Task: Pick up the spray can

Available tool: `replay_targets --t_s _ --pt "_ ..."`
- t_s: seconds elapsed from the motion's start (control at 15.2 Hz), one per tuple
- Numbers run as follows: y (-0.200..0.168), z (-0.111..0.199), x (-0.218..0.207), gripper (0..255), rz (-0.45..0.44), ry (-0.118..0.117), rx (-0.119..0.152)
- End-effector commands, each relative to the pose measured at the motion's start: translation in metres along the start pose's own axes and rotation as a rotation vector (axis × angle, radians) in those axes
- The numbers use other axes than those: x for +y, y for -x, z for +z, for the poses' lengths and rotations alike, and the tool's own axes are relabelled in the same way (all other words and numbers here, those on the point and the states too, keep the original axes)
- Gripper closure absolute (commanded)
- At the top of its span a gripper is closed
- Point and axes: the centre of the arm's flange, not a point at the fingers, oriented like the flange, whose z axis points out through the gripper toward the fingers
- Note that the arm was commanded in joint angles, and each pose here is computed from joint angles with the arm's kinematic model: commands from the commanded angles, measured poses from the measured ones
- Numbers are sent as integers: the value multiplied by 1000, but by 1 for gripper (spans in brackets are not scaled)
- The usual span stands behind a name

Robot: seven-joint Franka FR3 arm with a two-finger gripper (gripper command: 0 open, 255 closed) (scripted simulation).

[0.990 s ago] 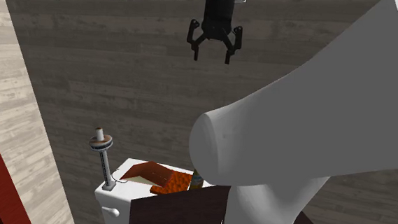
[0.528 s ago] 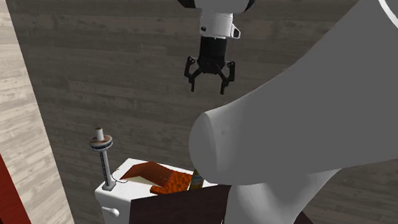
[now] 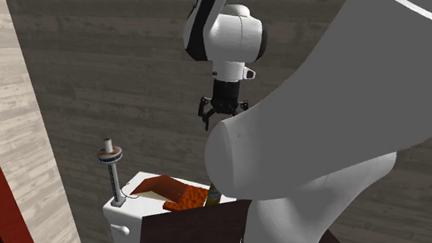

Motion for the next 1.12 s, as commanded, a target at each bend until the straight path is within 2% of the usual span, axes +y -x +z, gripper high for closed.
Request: replay_targets --t_s 0.0,0.79,1.06 --pt "-7 26 -1 0 30 4 1" --pt "-25 183 -2 0 206 34 -18" --pt "-26 199 -2 0 206 34 -18"
